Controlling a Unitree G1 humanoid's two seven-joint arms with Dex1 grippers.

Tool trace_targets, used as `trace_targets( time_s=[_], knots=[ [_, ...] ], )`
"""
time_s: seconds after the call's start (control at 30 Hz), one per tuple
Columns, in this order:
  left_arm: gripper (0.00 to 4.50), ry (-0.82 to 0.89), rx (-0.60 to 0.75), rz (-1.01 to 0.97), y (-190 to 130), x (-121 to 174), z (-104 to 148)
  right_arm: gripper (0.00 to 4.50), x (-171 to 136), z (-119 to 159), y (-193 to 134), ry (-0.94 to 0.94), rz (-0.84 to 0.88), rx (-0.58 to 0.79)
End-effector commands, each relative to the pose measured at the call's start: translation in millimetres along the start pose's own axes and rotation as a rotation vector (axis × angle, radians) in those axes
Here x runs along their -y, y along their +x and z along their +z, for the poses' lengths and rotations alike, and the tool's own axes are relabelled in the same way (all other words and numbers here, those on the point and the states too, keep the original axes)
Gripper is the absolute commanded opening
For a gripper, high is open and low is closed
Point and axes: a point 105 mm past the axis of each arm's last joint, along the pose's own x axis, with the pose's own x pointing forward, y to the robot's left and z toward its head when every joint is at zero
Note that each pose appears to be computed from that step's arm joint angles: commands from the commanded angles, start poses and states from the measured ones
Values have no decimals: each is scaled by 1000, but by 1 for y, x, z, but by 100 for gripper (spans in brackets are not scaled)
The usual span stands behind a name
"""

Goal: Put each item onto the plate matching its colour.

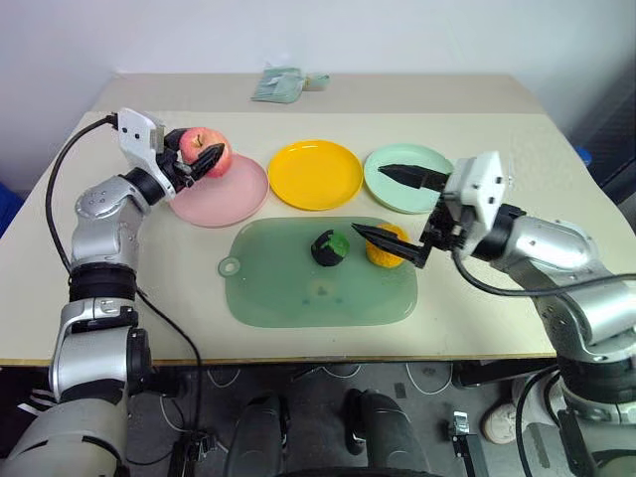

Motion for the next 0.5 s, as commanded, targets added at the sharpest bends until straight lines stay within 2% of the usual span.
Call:
trace_targets(
  time_s=[0.03, 0.2, 0.3, 0.4, 0.5],
  knots=[
    [327, 20, 34, 53, 1, -5, 6, 450, -5, 10, 15, -16, -19, 45],
    [327, 19, -6, 44, 1, -3, -8, 450, 1, 5, 25, -6, -97, 36],
    [447, -17, -18, 18, 2, -2, -7, 450, -4, 6, 27, -5, -83, 41],
    [447, 34, 0, -20, 0, 0, 1, 450, -3, 5, 26, -15, -81, 35],
    [447, 67, 59, -41, -2, -3, 19, 450, 3, 6, 25, -22, -101, 42]
  ],
)
